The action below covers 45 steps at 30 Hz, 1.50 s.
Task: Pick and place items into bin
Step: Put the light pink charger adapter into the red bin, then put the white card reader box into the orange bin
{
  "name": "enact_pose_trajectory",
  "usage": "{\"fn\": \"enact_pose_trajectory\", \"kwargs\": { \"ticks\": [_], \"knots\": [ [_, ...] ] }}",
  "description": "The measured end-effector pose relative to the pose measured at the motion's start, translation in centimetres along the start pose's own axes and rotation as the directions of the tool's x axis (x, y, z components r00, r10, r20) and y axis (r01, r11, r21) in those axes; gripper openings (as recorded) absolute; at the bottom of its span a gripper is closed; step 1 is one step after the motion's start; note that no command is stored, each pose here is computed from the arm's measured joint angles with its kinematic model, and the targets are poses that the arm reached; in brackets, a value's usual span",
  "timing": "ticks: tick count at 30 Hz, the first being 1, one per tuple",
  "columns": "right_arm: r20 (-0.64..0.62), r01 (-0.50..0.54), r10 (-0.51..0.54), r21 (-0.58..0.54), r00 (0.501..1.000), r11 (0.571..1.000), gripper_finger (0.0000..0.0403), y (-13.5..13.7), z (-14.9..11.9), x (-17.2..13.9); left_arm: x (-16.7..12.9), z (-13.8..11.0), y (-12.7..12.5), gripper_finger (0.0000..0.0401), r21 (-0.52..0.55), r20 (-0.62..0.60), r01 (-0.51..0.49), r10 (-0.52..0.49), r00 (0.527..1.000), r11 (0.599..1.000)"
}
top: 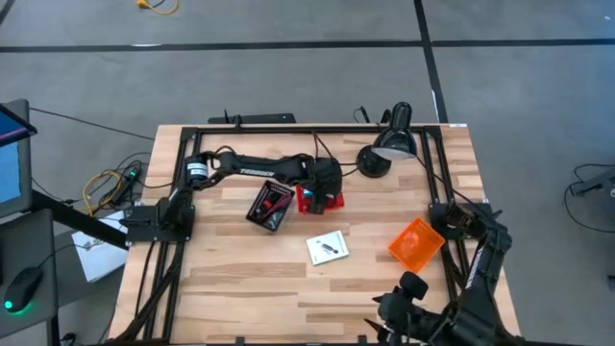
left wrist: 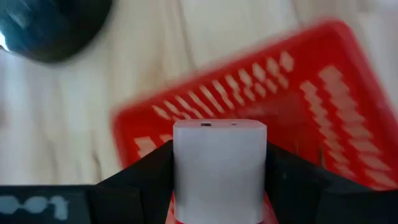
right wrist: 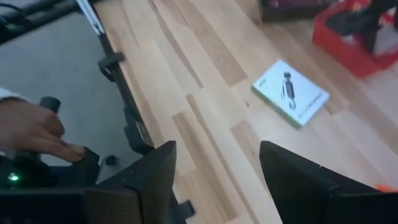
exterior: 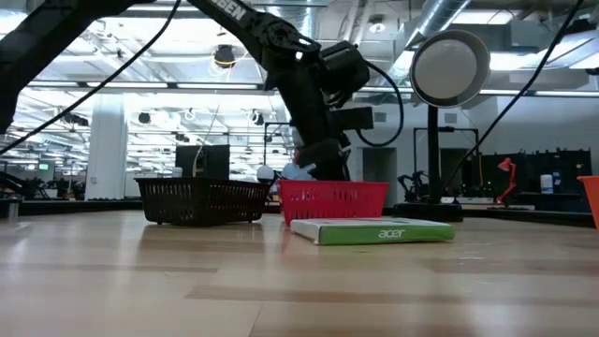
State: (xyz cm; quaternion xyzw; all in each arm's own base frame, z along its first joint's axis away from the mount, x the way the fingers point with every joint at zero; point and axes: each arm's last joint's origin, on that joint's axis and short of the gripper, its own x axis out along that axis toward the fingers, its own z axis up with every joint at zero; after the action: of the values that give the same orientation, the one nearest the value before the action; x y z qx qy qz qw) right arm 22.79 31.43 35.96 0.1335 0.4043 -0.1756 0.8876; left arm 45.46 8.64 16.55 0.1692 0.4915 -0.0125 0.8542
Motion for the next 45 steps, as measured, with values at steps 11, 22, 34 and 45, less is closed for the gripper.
{"fn": "enact_pose_trajectory", "kwargs": {
  "ticks": [11, 22, 34, 45],
  "knots": [
    [-0.029, 0.014, -0.013, 0.029, 0.999, 0.999, 0.0225, -0.2, 0.7, 0.9, 0.8, -0.5, -0.2, 0.0234, 0.030, -0.040, 0.003, -0.002, 0.999, 1.000],
    [-0.057, 0.005, -0.007, -0.033, 0.998, 0.999, 0.0225, -1.6, 2.9, 0.6, -6.1, 3.0, -0.5, 0.0242, 0.080, -0.148, -0.127, 0.138, 0.979, 0.989],
    [0.091, -0.180, 0.198, -0.178, 0.976, 0.967, 0.0225, -11.3, 9.1, -8.8, -28.6, 3.4, 1.0, 0.0243, 0.001, -0.156, -0.313, 0.309, 0.938, 0.950],
    [0.237, -0.142, 0.200, -0.241, 0.951, 0.960, 0.0225, -17.5, 9.1, -12.1, -46.8, -7.3, -1.7, 0.0242, -0.358, 0.148, -0.272, 0.342, 0.928, 0.893]
  ]
}}
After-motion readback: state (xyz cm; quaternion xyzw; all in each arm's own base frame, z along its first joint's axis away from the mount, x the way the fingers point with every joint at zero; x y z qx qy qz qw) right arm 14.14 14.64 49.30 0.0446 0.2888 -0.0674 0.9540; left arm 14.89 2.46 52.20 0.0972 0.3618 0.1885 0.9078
